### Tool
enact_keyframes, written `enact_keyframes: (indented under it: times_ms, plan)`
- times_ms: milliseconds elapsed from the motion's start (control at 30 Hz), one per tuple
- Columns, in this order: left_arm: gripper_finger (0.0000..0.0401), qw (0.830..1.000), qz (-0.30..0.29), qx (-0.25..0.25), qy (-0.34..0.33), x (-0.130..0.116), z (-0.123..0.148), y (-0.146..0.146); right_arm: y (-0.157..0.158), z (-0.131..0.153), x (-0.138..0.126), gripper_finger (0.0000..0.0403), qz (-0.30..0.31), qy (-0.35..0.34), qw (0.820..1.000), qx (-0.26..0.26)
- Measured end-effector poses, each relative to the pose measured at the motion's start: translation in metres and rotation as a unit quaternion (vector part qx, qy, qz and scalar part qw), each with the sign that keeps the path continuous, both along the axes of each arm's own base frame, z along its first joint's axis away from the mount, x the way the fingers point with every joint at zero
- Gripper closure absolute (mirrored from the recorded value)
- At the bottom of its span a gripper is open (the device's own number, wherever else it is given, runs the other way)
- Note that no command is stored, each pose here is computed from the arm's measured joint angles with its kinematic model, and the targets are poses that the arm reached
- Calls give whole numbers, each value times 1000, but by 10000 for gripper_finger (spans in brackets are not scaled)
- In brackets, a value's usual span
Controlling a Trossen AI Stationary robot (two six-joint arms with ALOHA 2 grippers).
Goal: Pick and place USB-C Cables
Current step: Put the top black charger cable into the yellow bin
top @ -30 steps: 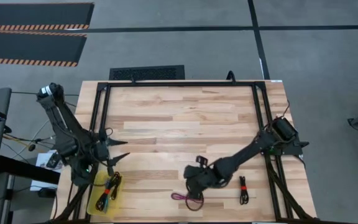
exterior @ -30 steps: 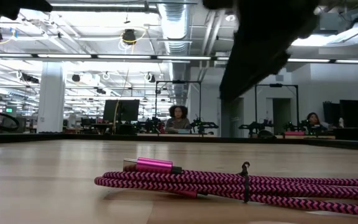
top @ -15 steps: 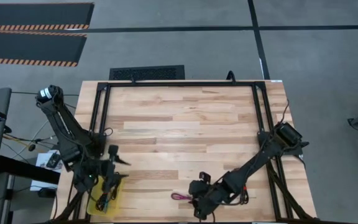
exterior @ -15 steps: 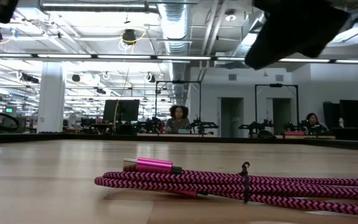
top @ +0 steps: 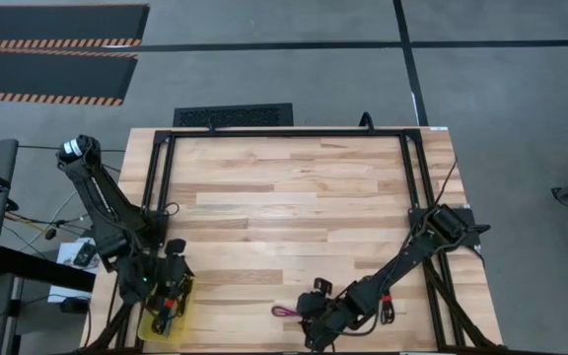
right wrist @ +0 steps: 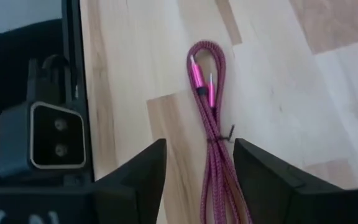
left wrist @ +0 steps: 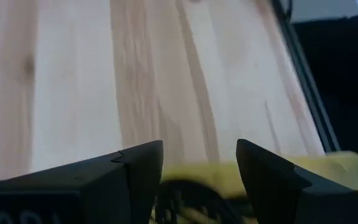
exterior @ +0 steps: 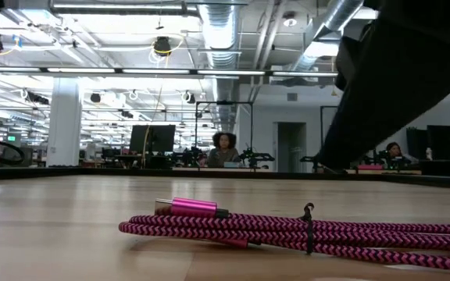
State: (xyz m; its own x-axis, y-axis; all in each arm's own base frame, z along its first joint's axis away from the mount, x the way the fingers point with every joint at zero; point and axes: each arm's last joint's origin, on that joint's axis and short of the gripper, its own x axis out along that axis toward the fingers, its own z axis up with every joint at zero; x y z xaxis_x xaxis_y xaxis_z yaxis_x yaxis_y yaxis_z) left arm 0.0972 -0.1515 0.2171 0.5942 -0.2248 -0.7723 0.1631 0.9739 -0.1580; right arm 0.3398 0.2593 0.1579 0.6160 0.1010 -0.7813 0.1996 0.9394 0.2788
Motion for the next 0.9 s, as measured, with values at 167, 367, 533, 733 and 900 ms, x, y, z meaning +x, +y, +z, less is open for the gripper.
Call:
enact_keyframes:
  times_ms: [167, 367, 533, 733, 900]
  plan:
    - [207, 998, 6, -36, 60, -6, -3, -2, -1, -2, -2, 210, 8, 24, 1000, 4]
    - [207, 995, 10, -22, 100, -8, -14, -10, -7, -6, -6, 232, -1, 62, 998, -2]
    - [207, 991, 10, 4, 136, -6, -28, -17, -8, -6, -5, 246, -1, 63, 998, 1]
    - [207, 987, 33, 39, 155, -5, -39, -18, -11, -6, -3, 259, -5, 64, 998, 1]
    - [207, 980, 113, 69, 149, 3, -41, -5, -18, -7, -1, 273, -9, 80, 997, -2]
